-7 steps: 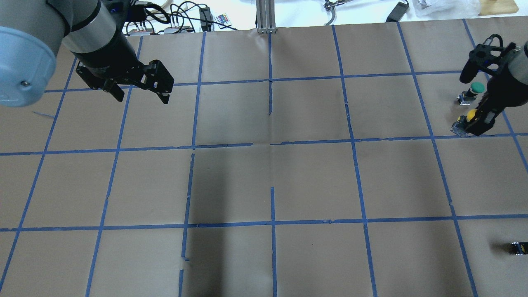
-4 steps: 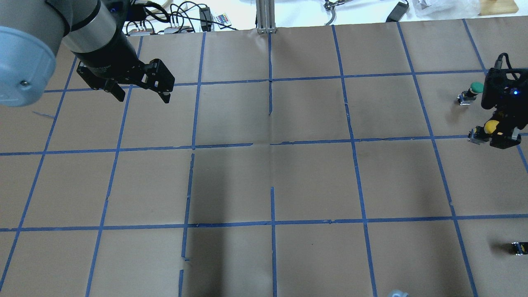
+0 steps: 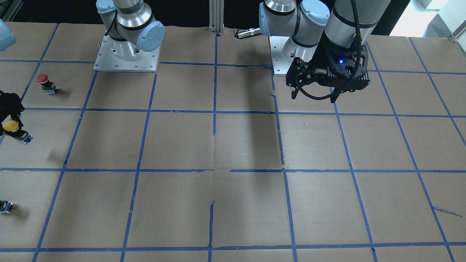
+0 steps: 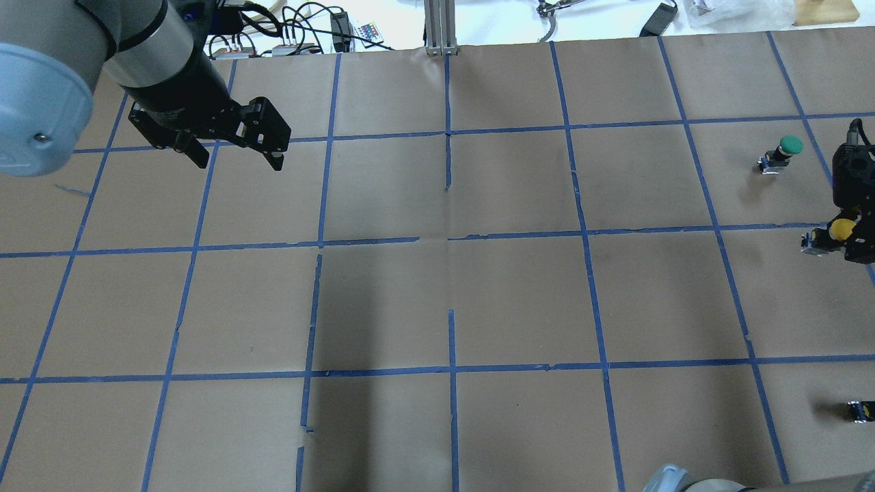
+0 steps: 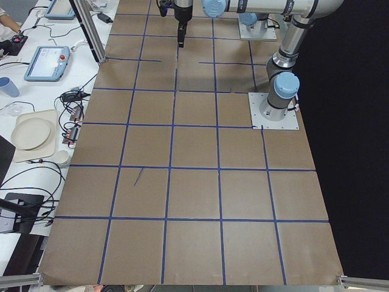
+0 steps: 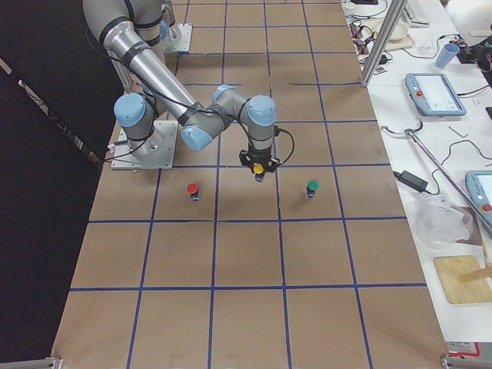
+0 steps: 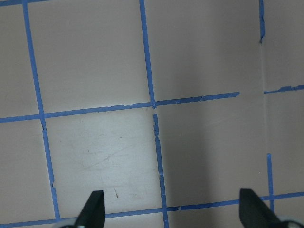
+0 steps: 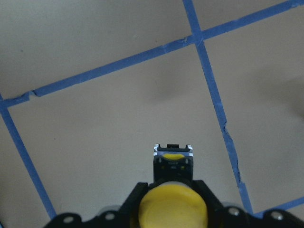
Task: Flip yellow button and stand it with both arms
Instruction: 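Lower the button upright onto the table with the right gripper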
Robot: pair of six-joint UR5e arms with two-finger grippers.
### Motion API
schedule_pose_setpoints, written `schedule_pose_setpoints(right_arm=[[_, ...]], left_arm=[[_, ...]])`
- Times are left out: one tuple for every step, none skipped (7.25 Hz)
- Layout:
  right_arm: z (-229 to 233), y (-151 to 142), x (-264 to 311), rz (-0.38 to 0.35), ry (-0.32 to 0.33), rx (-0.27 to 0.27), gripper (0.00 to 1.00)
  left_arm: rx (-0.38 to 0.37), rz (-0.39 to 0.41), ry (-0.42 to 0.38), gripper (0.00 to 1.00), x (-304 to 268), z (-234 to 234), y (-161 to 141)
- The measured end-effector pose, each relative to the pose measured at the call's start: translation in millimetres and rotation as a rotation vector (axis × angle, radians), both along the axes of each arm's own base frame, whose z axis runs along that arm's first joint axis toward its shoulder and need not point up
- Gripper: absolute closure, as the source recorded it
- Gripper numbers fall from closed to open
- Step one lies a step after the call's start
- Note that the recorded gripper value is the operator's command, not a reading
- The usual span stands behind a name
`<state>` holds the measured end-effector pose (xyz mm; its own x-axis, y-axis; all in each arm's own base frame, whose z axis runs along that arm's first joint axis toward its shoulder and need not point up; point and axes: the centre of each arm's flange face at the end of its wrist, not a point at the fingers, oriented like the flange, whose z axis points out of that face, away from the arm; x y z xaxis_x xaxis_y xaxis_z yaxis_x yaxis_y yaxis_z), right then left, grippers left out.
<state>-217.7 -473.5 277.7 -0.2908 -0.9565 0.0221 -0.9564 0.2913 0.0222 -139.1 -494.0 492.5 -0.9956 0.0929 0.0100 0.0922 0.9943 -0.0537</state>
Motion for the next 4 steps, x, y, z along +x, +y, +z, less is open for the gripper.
schedule_pose_setpoints(right_arm=[[-11,0,-7,0.004,-0.014,0.013,0.9],[-19,1,-13,0.001,-0.025,0.023,0.88],[-23,2,-15,-0.002,-0.031,0.028,0.88],[-27,2,-17,-0.002,-0.037,0.034,0.84]], left_arm=[[0.0,0.001,0.0,0.0,0,0,0],[0.0,0.001,0.0,0.0,0,0,0],[0.0,0.001,0.0,0.0,1,0,0],[0.0,0.001,0.0,0.0,1,0,0]])
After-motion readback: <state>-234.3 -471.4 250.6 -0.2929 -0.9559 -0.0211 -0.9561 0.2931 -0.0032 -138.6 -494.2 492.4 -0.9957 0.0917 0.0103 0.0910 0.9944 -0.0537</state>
